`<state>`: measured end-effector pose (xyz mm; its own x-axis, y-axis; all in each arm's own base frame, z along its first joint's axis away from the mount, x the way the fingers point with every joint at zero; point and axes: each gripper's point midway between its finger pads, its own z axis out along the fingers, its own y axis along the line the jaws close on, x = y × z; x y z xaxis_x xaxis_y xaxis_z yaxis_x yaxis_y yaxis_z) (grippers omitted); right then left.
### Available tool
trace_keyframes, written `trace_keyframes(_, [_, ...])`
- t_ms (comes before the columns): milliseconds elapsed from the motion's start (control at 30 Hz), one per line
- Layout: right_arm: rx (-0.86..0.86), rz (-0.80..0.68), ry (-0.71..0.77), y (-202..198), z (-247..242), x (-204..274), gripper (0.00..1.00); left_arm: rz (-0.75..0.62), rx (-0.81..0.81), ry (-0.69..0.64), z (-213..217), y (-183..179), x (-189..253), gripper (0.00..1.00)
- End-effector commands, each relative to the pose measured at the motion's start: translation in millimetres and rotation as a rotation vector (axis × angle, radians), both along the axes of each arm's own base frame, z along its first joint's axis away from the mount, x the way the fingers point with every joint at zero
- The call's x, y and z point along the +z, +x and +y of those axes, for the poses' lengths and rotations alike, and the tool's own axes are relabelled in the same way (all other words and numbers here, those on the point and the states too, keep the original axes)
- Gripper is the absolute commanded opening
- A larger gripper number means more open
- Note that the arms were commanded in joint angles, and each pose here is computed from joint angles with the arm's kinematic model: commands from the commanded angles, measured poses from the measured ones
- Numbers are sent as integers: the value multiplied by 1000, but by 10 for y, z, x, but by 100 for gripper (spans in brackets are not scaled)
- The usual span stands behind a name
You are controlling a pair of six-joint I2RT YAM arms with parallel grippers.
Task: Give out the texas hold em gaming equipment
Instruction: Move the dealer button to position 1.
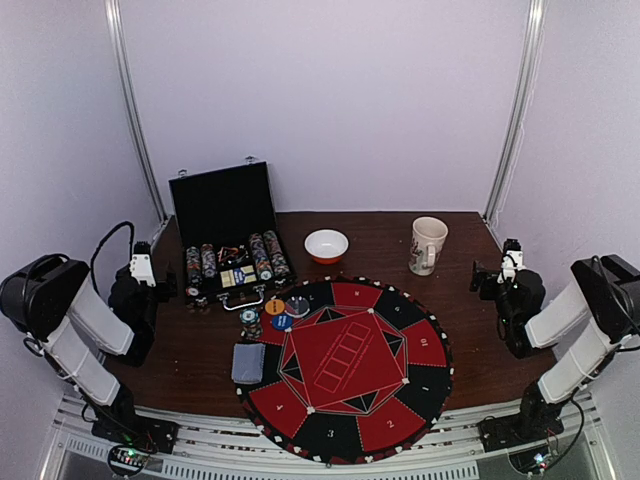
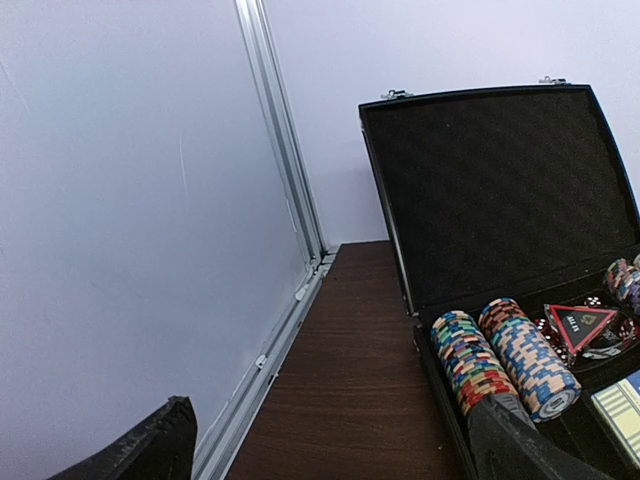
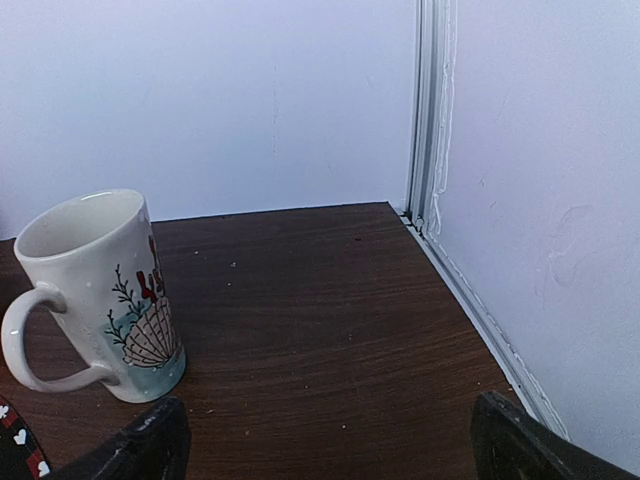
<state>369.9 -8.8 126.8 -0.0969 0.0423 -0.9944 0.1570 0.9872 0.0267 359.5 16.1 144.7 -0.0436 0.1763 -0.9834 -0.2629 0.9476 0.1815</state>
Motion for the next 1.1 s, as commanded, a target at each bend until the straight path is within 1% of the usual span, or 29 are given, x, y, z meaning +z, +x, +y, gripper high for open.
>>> trace_keyframes(0, [-4,-20,7,41,-14,60,100,-43,-15,-21,-13,39,121,98])
trace_keyframes(67, [-3,-19,6,39,-13,57,100,-31,-24,-32,13,86,106,98])
trace_keyframes(133, [-4,-19,6,40,-13,56,100,-27,-45,-70,64,153,113,98])
trace_keyframes(267, [13,-13,22,63,-16,47,100,-36,-45,-67,69,142,130,98])
trace_keyframes(333, [3,-22,29,66,-37,79,100,-41,10,-86,151,112,153,98])
trace_keyframes(367, [-36,-17,40,76,-103,109,100,-35,14,-87,154,87,141,98])
trace_keyframes(400, [-86,-8,51,80,-185,173,100,-68,14,-75,140,57,205,98])
trace_keyframes(433, [-130,-2,67,77,-259,261,100,-76,7,-57,81,-73,168,98])
trace_keyframes(467, [-163,-14,83,54,-325,371,100,-110,10,-41,49,-147,237,98])
trace_keyframes(533, [-170,-110,106,-26,-383,740,100,-127,2,-2,-33,-238,261,98])
trace_keyframes(567, [-167,-147,107,-53,-398,924,100,-161,0,7,-39,-282,327,98])
trace_keyframes(600, [-161,-177,113,-58,-396,1127,100,-163,-4,9,-46,-301,324,98])
trace_keyframes(700, [-80,-183,115,18,-272,1600,100,-181,-20,8,-68,-358,356,98])
trace_keyframes(767, [16,-173,117,87,-105,1858,100,-215,34,27,-32,-456,463,98])
trace_keyframes(800, [73,-165,122,113,-7,1959,100,-209,15,39,-78,-467,501,98])
trace_keyframes(833, [132,-150,130,134,99,2037,100,-194,-23,46,-147,-431,533,98])
trace_keyframes(867, [185,-167,139,143,191,2219,100,-193,-51,56,-216,-340,670,98])
trace_keyframes(900, [227,-155,154,156,276,2283,100,-155,-60,67,-255,-241,713,98])
trace_keyframes(967, [276,-134,186,178,407,2417,100,-129,-15,-6,-209,-94,882,98])
trace_keyframes(1000, [293,-121,201,189,475,2463,100,-96,-22,-49,-230,-41,888,98])
trace_keyframes(1067, [340,-96,227,200,658,2533,100,-94,-115,-113,-412,62,1127,98])
